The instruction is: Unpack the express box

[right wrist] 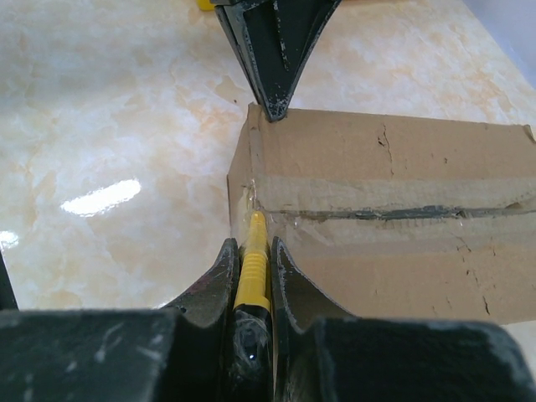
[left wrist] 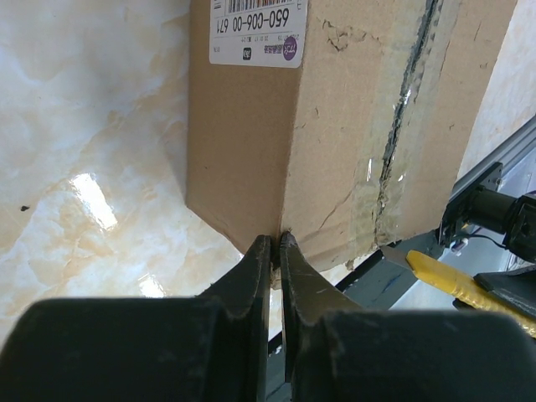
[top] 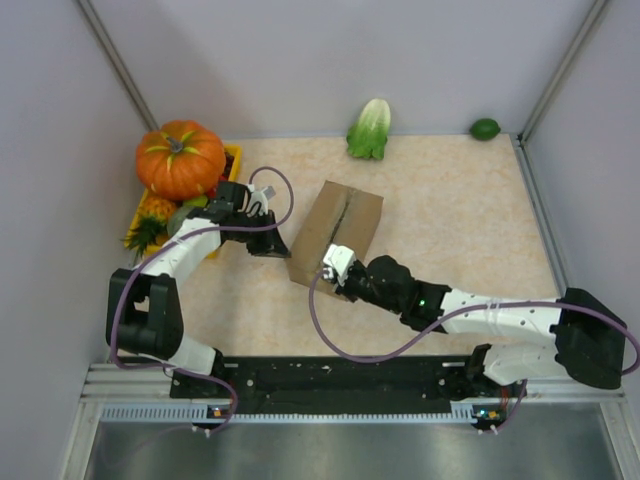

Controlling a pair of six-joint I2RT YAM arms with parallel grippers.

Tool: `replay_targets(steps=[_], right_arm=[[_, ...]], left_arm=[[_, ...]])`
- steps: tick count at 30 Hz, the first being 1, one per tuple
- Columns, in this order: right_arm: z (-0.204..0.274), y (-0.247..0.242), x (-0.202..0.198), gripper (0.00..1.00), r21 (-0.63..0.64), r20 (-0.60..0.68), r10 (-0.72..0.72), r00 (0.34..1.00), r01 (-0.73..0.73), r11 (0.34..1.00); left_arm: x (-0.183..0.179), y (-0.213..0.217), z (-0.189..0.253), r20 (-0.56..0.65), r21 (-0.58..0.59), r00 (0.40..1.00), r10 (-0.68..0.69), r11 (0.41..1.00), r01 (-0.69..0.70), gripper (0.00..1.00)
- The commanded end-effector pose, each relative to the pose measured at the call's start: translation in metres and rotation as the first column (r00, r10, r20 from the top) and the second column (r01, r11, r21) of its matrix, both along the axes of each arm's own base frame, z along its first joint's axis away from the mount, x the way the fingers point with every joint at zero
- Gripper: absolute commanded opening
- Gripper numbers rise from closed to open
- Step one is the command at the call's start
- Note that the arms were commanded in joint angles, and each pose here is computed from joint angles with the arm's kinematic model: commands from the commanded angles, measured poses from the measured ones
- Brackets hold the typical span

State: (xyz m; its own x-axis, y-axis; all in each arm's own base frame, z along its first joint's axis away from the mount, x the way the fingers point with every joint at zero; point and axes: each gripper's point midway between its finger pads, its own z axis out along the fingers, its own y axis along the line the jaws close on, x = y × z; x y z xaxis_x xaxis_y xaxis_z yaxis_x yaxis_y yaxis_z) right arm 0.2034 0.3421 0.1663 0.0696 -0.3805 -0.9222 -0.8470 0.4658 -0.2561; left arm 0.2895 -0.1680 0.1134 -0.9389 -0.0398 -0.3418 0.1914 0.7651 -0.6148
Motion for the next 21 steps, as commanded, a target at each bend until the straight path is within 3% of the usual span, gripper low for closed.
replay_targets(steps=[1,14,21], right_arm=[[-0.039,-0.036,-0.001,0.0,-0.178,-0.024,-0.075,0.997,0.069,0.982],[-0.035,-0.052,-0.003,0.0,-0.208,-0.011,-0.096,0.995,0.092,0.974],[-0.008,-0.052,-0.002,0.0,-0.174,0.014,-0.092,0.996,0.093,0.98]], left_arm=[[0.016,0.033,-0.031,0.026,0.178,0.997,0.073,0.981,-0.077,0.0],[0.016,0.033,-0.03,0.031,0.177,0.997,0.073,0.981,-0.077,0.0],[0.016,0.031,-0.028,0.028,0.163,0.997,0.068,0.984,-0.071,0.0]])
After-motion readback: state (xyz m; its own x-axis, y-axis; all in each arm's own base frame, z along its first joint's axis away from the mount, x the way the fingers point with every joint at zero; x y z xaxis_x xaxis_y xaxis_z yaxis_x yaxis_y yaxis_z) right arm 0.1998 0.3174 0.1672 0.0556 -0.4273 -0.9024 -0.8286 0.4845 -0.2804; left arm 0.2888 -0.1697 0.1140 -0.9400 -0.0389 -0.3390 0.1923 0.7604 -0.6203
